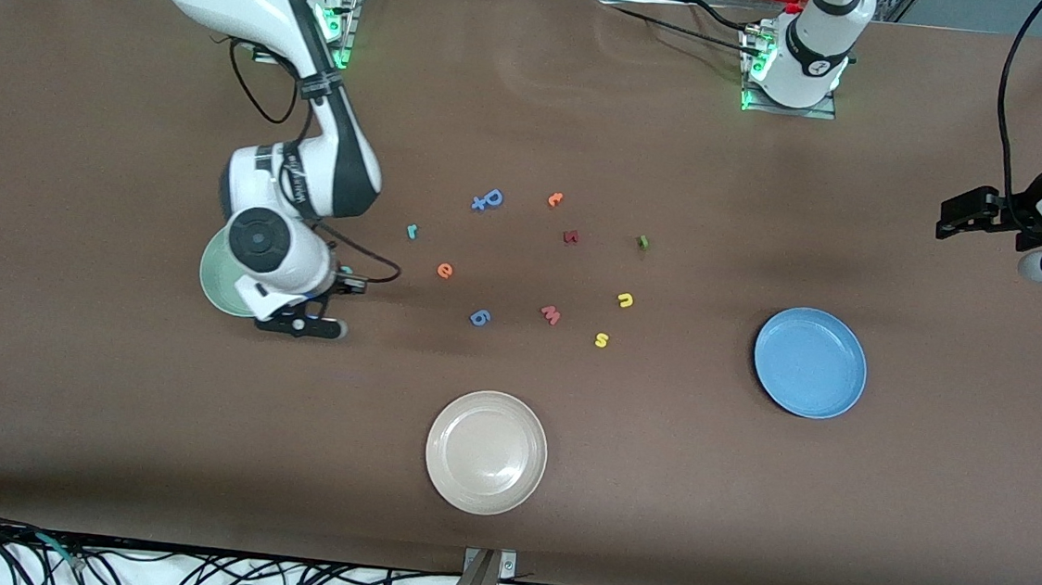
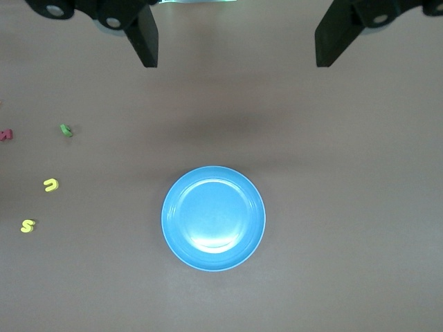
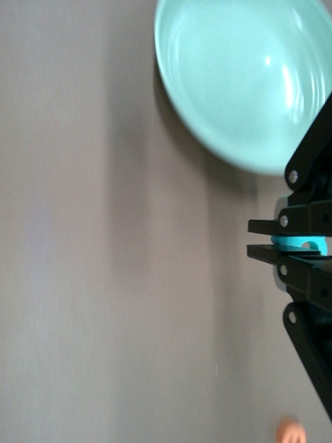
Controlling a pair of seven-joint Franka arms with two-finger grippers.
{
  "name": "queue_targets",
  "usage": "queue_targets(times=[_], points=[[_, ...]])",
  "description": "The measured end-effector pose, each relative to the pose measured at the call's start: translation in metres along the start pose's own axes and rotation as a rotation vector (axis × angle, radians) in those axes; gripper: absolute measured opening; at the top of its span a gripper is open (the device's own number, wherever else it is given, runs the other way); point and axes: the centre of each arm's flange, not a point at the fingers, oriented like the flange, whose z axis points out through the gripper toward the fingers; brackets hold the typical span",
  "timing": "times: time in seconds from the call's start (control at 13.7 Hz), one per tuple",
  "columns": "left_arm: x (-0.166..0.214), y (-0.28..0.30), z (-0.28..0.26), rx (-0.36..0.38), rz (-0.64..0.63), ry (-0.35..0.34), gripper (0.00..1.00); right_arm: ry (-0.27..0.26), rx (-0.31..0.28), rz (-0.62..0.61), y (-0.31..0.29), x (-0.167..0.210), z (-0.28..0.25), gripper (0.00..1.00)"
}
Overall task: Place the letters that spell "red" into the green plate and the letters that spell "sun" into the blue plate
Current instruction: 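Carry the teal letter to the green plate and release it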
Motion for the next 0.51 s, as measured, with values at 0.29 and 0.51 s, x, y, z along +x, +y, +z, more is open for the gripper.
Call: queue_targets(times=[0.29, 0.51], points=[[0.000, 0.000, 0.000, 0.000, 0.001, 0.000, 1.00, -0.056, -0.030, -0.055, 0.069, 0.004, 0.018, 0.09], [0.002, 0.006, 0.002, 0.001, 0.010, -0.003, 1.00, -0.106, -0.006, -0.088, 0.116, 0.000, 0.046, 0.09]])
